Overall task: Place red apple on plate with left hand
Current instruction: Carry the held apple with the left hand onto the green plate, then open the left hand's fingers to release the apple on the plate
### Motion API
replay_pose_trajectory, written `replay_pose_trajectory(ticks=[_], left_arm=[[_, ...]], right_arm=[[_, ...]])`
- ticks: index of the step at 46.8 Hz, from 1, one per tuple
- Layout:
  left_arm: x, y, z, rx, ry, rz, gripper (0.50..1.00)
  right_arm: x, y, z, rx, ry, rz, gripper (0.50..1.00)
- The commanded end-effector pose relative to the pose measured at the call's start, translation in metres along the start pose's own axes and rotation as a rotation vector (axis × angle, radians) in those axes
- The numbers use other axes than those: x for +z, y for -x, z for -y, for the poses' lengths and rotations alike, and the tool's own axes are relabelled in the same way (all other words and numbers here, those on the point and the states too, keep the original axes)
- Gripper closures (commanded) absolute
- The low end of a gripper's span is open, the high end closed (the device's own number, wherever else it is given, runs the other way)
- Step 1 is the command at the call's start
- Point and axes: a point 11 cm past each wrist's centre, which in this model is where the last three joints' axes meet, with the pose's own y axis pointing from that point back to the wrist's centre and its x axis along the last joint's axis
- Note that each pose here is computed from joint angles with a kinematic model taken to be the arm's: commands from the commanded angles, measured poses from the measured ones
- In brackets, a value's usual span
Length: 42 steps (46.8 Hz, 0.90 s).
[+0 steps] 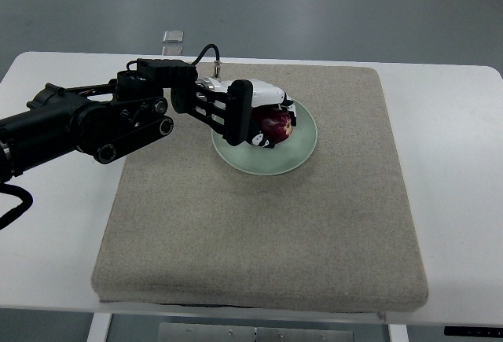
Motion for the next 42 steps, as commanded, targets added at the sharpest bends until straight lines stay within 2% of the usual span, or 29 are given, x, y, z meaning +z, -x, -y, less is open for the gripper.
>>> replay_pose_trajectory(ticks=[1, 3, 5, 15, 18, 26, 29, 42], left_arm=[[0.0001, 0.0016, 0.0004, 0.001, 0.002, -0.005, 0.793], [-0.0001, 0.0023, 0.0004, 0.000, 0.001, -0.007, 0.789], [-0.0003, 0.0035, 0.0005, -0.002, 0.001, -0.007, 0.763], [0.0010, 0.0061, 0.0019, -0.006, 0.005, -0.011, 0.724], [0.0018, 0.0058, 0.0023, -0.004, 0.007, -0.013, 0.650], [0.0035, 0.0055, 0.0023, -0.005, 0.020, -0.011, 0.643], [0.0032, 0.0050, 0.0022, -0.003, 0.021, -0.012, 0.619], [-0.0035, 0.0026, 0.0003, 0.006, 0.006, -0.014, 0.615]], right_arm=[[0.0000, 0.0000, 0.0000, 0.000, 0.000, 0.000, 0.570], [0.0000, 0.0000, 0.0000, 0.000, 0.000, 0.000, 0.570], [0.0000, 0.0000, 0.0000, 0.000, 0.000, 0.000, 0.568], [0.0000, 0.0000, 0.0000, 0.000, 0.000, 0.000, 0.568], [0.0000, 0.0000, 0.0000, 0.000, 0.000, 0.000, 0.568], [0.0000, 0.0000, 0.0000, 0.000, 0.000, 0.000, 0.568], [0.0000, 0.0000, 0.0000, 0.000, 0.000, 0.000, 0.568], [0.0000, 0.0000, 0.0000, 0.000, 0.000, 0.000, 0.570]])
